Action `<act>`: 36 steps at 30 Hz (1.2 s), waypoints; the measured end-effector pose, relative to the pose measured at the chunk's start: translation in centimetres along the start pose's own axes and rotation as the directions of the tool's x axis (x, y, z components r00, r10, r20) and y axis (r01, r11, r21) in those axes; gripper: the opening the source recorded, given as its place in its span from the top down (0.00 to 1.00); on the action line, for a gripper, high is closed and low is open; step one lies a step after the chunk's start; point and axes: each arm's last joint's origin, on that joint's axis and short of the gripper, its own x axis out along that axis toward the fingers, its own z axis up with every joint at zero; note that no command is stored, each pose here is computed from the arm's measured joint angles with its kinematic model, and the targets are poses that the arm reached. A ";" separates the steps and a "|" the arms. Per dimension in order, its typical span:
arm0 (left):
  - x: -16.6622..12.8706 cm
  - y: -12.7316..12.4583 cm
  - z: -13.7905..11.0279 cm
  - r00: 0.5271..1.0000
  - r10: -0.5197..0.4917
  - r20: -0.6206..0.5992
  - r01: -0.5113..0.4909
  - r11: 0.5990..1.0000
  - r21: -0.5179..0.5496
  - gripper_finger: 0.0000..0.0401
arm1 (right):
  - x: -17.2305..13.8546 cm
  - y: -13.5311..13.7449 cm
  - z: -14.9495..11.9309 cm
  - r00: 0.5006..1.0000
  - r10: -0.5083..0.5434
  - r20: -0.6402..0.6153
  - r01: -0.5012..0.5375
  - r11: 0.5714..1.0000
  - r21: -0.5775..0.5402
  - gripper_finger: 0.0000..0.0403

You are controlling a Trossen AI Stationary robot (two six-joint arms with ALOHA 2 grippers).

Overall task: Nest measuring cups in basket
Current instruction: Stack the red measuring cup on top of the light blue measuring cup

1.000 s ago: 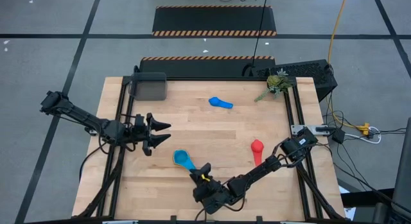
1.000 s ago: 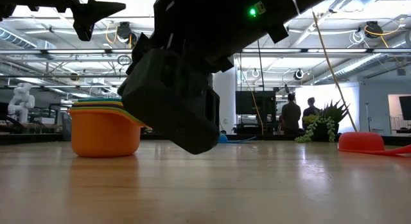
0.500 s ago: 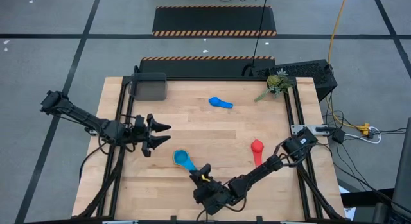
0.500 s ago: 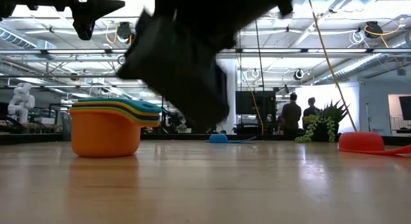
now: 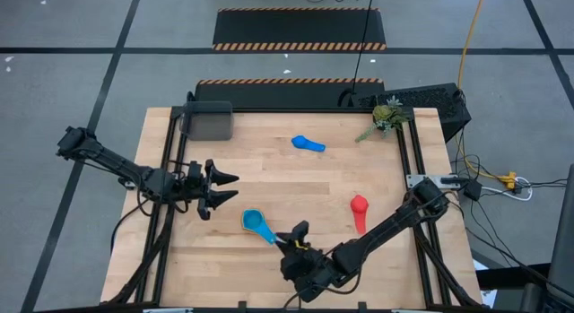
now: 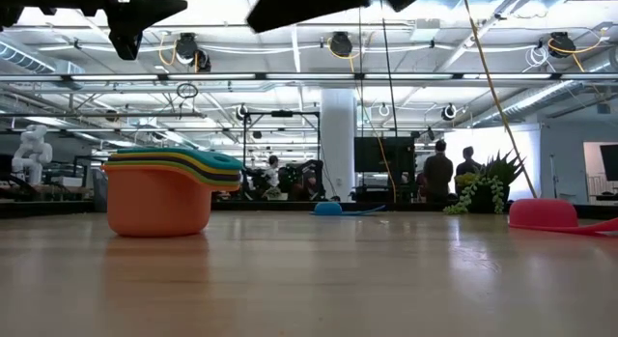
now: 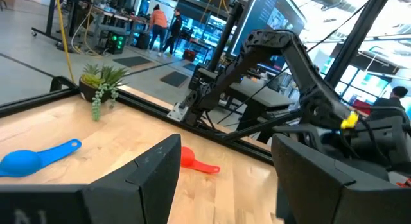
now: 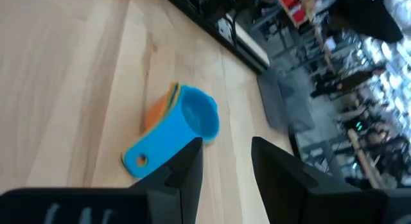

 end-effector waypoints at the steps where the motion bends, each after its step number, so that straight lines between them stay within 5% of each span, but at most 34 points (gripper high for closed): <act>1: 0.0 0.0 0.0 1.000 0.000 0.000 0.000 1.000 0.000 0.39 | -0.4 -0.3 -0.1 1.000 0.005 -0.012 -0.004 1.000 0.013 0.68; 16: 0.0 0.0 0.0 1.000 0.001 0.000 -0.001 1.000 0.001 0.39 | -7.4 -3.2 -3.1 0.961 0.128 -0.244 -0.092 0.983 0.156 0.68; 36: 0.0 0.0 0.0 1.000 0.007 0.003 -0.007 1.000 0.006 0.39 | -9.8 -1.1 -8.9 0.835 0.179 -0.521 -0.084 0.976 0.201 0.68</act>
